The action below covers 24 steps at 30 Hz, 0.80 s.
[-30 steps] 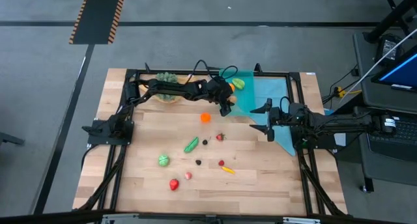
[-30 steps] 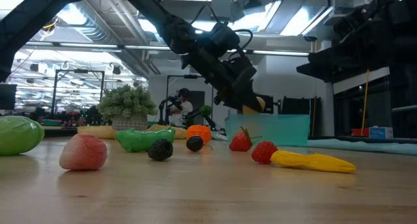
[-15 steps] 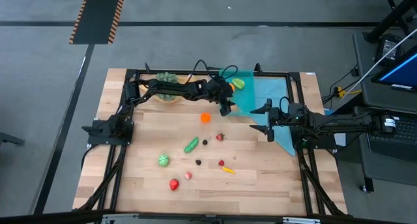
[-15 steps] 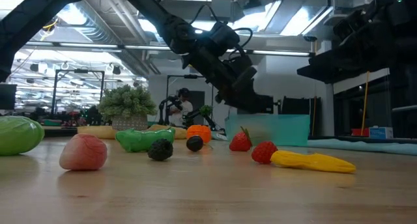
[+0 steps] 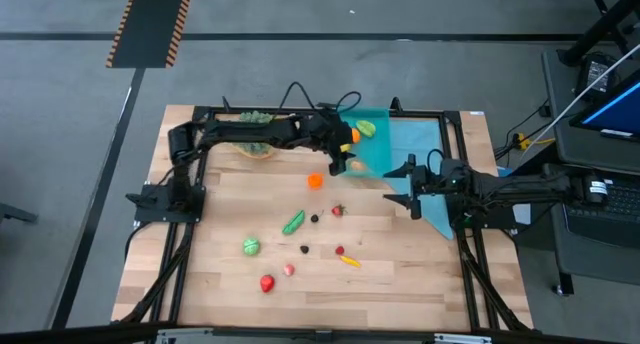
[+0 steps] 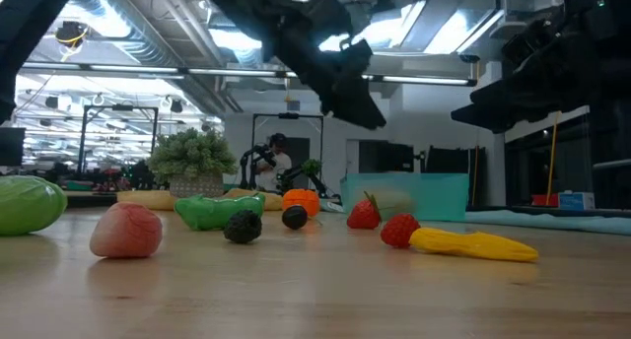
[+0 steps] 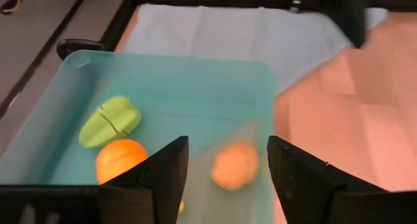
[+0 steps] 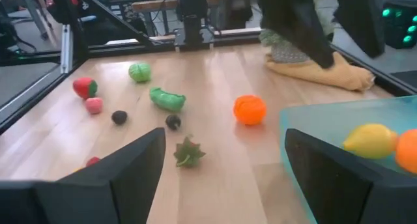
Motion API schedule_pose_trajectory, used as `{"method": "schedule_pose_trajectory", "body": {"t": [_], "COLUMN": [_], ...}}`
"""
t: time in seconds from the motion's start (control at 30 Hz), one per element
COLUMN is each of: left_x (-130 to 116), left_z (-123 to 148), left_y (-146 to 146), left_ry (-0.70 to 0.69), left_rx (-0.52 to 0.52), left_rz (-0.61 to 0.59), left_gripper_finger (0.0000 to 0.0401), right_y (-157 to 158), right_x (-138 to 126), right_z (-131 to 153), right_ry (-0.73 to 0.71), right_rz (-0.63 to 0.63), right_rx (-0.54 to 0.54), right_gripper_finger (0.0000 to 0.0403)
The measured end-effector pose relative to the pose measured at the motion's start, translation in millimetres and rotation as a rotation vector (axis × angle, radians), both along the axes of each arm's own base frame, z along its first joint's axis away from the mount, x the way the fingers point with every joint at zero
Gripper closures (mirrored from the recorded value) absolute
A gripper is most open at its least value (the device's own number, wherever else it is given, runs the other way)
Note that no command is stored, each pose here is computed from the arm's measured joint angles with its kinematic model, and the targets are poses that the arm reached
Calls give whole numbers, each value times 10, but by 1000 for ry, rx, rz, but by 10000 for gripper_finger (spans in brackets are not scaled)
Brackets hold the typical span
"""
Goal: Pick and placing Produce into tupperware
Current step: Put the top red strawberry into the blue bin
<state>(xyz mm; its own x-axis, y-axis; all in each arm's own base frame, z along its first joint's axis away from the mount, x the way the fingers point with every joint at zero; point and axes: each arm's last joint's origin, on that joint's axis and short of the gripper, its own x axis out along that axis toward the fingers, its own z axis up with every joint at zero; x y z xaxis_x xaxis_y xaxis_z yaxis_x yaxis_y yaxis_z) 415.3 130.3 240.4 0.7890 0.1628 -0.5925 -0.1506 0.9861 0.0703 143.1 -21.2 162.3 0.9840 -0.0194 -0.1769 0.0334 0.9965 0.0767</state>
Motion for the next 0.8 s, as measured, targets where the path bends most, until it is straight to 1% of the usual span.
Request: {"method": "schedule_pose_trajectory", "body": {"t": [0.1,0.17,0.3,0.4,0.6,0.8], "left_x": [-66,-140,-308,-501,-1018,-1556], "left_z": [36,0,-58,-60,22,113], "left_y": [-101,-170,-327,-460,-740,-843], "left_ry": [-22,-30,-129,-200,-272,-354], "left_rx": [21,19,30,50,113,158], "left_rz": [-28,-36,-50,-19,36,60], "left_gripper_finger": [196,196,195,195,195,195], "right_y": [18,29,51,55,54,54], "right_x": [10,17,24,25,28,28], "right_z": [-14,-16,-22,-22,-5,-6], "right_ry": [11,10,15,15,-3,-2], "right_rz": [14,24,40,44,43,42], "right_rx": [0,0,-3,-4,-9,-4], "right_gripper_finger": [86,86,86,86,86,86]}}
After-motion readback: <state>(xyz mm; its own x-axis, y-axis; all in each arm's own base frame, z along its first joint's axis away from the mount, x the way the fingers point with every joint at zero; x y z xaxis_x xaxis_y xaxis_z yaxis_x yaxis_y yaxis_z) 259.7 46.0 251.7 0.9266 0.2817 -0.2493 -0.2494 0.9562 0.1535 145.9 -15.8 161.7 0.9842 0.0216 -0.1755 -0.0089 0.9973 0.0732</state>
